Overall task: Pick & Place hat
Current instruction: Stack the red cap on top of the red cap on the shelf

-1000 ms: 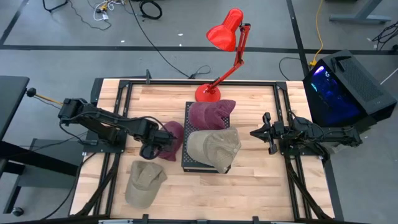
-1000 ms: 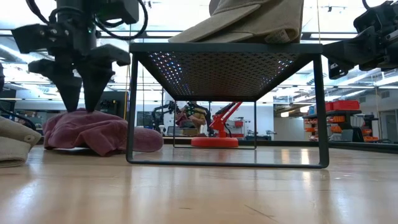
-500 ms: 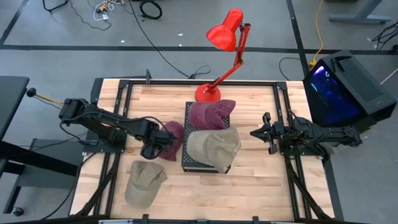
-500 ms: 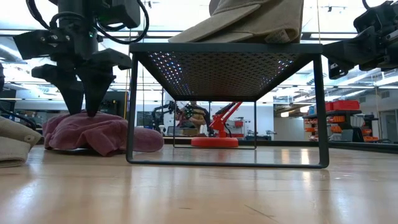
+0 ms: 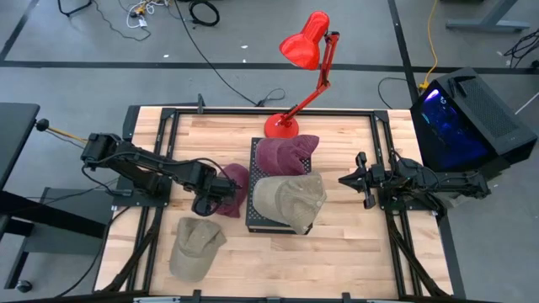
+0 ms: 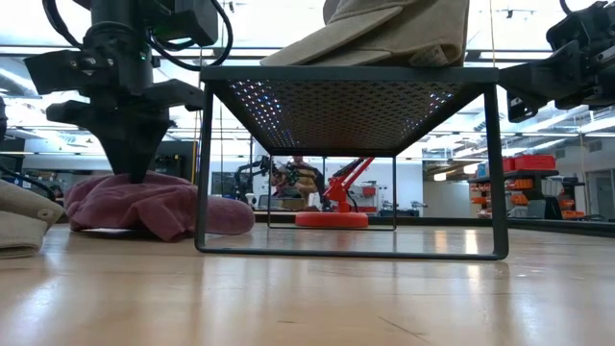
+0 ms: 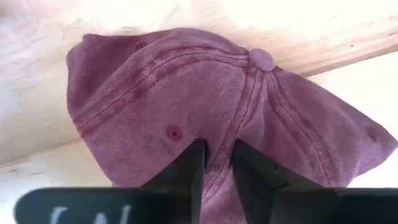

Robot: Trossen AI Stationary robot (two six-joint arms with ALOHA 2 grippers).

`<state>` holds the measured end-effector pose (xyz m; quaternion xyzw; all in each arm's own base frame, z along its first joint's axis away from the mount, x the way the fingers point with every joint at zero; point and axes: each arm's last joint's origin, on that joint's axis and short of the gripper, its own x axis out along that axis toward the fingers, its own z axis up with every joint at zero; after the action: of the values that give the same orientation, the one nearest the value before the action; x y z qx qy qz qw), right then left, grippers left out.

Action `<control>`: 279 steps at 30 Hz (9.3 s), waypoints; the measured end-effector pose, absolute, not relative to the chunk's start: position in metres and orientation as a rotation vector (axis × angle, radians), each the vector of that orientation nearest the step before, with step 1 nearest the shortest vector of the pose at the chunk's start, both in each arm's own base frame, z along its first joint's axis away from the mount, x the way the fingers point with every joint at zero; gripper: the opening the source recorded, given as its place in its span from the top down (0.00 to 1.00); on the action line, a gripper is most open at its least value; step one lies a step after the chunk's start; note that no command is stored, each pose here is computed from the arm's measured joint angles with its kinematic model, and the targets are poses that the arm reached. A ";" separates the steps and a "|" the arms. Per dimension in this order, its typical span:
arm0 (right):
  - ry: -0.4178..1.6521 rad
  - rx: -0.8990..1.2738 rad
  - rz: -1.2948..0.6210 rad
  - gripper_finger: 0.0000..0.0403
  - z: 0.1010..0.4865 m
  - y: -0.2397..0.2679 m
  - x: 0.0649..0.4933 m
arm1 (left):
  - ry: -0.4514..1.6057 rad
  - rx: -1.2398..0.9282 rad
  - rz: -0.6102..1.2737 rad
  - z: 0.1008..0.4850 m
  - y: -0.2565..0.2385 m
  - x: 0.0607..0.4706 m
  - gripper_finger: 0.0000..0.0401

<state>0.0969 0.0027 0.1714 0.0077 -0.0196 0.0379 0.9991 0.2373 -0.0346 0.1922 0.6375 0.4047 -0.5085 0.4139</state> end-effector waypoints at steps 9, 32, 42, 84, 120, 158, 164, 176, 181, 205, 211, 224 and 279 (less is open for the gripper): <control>-0.039 0.015 0.076 0.93 0.171 0.003 0.097 | 1.048 1.552 -1.233 0.192 -0.035 0.237 0.93; -0.039 0.015 0.076 0.93 0.171 0.003 0.097 | 1.095 1.512 -1.063 0.210 -0.041 0.228 0.98; -0.039 0.015 0.076 0.93 0.171 0.003 0.097 | 1.065 1.434 -0.924 0.252 -0.042 0.225 0.98; -0.039 0.015 0.076 0.93 0.171 0.003 0.097 | 0.982 1.306 -0.502 0.384 -0.035 0.204 0.99; -0.039 0.015 0.076 0.93 0.171 0.003 0.097 | 0.707 0.950 0.049 0.431 -0.018 0.224 0.99; -0.035 0.015 0.076 0.93 0.171 0.003 0.097 | 0.580 0.690 0.287 0.423 0.014 0.284 0.99; -0.037 0.015 0.077 0.93 0.171 0.003 0.097 | 0.562 0.625 0.359 0.418 0.026 0.299 0.98; -0.036 0.015 0.076 0.93 0.171 0.003 0.097 | 0.549 0.554 0.390 0.405 0.032 0.321 0.98; -0.035 0.015 0.076 0.93 0.171 0.003 0.097 | 0.544 0.523 0.393 0.401 0.032 0.326 0.98; -0.036 0.015 0.076 0.93 0.171 0.003 0.097 | 0.413 0.457 0.491 0.402 0.035 0.345 0.98; -0.036 0.015 0.076 0.93 0.171 0.003 0.097 | 0.365 0.397 0.509 0.405 0.035 0.346 0.98; -0.036 0.015 0.076 0.93 0.171 0.003 0.097 | 0.341 0.289 0.502 0.405 0.032 0.346 0.98; -0.036 0.015 0.076 0.93 0.171 0.003 0.097 | 0.533 0.207 0.391 0.367 0.024 0.362 0.98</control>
<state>0.0970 0.0027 0.1712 0.0077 -0.0181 0.0379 0.9991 0.3620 0.0238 0.3666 0.1012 0.2612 0.1918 0.9406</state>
